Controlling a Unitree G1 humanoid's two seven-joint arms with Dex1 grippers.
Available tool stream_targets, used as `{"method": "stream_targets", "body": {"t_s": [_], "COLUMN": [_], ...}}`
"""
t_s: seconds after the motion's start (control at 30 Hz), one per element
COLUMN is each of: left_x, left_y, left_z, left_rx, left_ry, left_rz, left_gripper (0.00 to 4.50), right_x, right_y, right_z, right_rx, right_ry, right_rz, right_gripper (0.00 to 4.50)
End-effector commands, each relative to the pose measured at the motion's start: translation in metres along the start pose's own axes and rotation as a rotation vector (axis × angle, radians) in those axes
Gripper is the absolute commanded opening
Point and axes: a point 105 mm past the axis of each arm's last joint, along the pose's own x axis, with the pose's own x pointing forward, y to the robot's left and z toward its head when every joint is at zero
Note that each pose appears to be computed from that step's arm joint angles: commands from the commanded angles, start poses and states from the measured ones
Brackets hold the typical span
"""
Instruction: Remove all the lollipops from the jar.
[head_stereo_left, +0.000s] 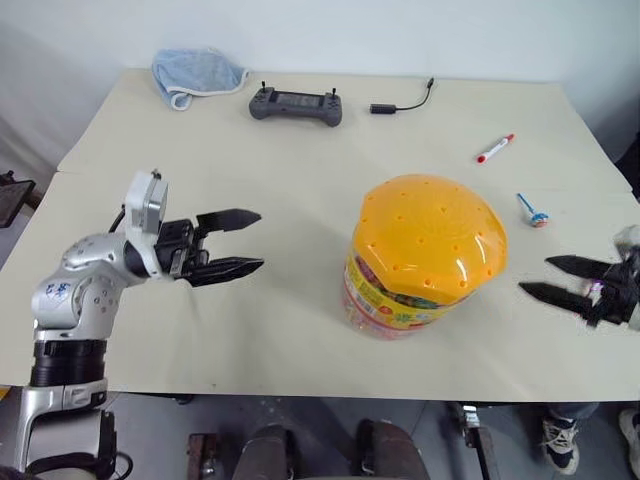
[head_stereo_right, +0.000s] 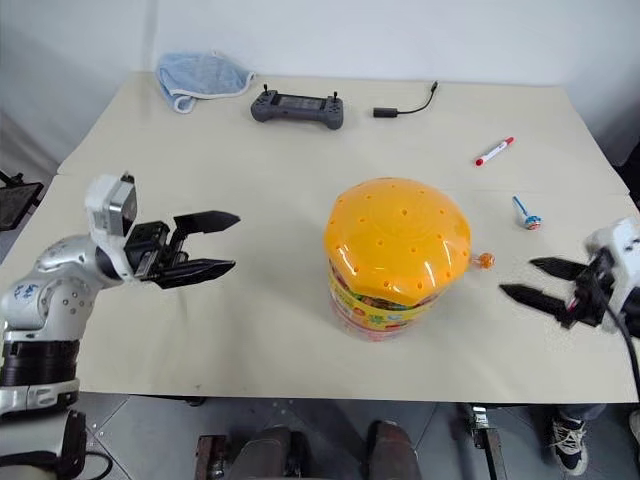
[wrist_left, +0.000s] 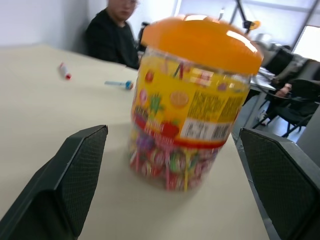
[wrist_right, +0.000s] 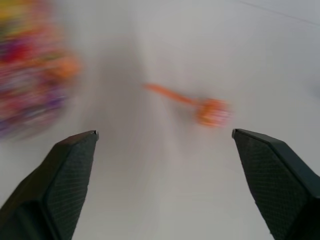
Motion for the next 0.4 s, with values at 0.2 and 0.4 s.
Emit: {"method": "stream_targets", "body": {"t_s": [0.2, 0.4], "left_x": [-0.039, -0.054], "left_y": [-0.009, -0.019], "left_z": [-0.008, -0.014], "left_rx": [0.004, -0.018], "left_ry": [0.04, 0.043], "left_rz": [0.149, 0.22], "left_gripper": [4.5, 4.5], "right_x": [0.012, 0.013], "right_y": [0.014, 0.01], "right_z": [-0.04, -0.054], "right_rx": [-0.209, -0.219], "right_ry": [-0.021, -0.009], "right_rz": [0.1, 0.106], "right_gripper": [4.48, 4.48]}}
